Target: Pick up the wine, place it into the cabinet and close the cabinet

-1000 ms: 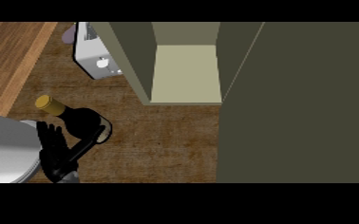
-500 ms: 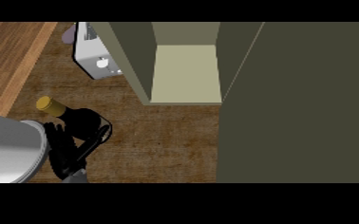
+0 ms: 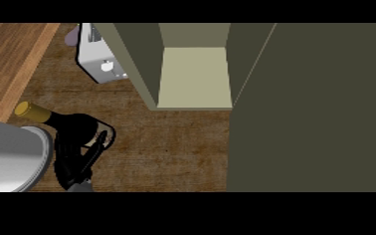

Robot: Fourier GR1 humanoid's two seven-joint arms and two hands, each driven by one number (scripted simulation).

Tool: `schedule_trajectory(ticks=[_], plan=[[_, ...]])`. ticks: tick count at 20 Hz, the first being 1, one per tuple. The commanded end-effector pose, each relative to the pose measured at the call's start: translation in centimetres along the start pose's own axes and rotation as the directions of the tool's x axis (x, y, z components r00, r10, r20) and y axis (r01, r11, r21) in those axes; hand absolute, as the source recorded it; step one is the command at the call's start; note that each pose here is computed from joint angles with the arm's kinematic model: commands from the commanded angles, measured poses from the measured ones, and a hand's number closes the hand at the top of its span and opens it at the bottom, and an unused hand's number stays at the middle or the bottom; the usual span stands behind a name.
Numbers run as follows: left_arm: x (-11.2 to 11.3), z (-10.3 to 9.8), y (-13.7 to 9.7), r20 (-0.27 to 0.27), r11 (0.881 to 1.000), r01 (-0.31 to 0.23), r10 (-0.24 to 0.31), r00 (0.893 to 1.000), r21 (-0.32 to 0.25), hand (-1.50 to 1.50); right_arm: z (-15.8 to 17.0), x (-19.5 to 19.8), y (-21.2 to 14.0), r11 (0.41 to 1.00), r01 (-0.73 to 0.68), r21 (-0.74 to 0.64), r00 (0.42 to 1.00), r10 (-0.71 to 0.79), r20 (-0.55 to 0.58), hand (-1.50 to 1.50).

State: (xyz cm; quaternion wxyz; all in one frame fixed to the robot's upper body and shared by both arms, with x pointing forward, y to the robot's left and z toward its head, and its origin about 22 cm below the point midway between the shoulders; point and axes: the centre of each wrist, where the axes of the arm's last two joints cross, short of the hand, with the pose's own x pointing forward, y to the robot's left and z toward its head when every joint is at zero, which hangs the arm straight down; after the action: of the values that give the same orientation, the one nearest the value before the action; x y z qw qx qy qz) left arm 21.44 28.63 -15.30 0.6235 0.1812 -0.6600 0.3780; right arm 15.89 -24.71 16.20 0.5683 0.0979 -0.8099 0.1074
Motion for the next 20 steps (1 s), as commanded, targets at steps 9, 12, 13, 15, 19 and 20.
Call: schedule_trajectory(ticks=[9, 12, 13, 15, 19, 20], plan=[[-1.4, -0.7, -1.4, -0.016, 0.999, -0.014, 0.013, 1.0, -0.04, 1.5, -0.6, 0.6, 0.5, 1.0, -0.007, -0.002, 1.0, 0.007, 0.022, -1.5], [-1.9, 0.3, -0.5, 0.0, 0.998, 0.015, -0.015, 1.0, -0.055, 1.5, -0.8, -0.1, -0.3, 1.0, -0.003, 0.016, 1.0, 0.003, 0.003, -1.5], [-2.4, 0.8, -0.7, 0.009, 0.999, 0.016, -0.015, 1.0, -0.039, 1.5, -1.4, -0.4, 1.4, 1.0, -0.009, -0.003, 1.0, 0.009, -0.001, -1.5], [-1.9, -0.6, -0.6, 0.003, 1.0, -0.012, 0.012, 1.0, -0.028, 1.5, -0.9, 1.0, -0.3, 1.0, -0.003, 0.003, 1.0, 0.003, 0.014, -1.5], [-2.9, 3.4, 2.2, -0.103, 0.887, -0.029, -0.021, 0.994, -0.461, 1.5, -0.2, 0.3, -0.2, 1.0, -0.016, -0.009, 1.0, 0.016, -0.004, -1.5], [-2.9, 4.0, 2.3, -0.107, 0.837, -0.038, -0.024, 0.994, -0.545, 1.5, -0.6, -0.1, -0.3, 1.0, -0.007, -0.015, 1.0, 0.007, -0.009, -1.5]])
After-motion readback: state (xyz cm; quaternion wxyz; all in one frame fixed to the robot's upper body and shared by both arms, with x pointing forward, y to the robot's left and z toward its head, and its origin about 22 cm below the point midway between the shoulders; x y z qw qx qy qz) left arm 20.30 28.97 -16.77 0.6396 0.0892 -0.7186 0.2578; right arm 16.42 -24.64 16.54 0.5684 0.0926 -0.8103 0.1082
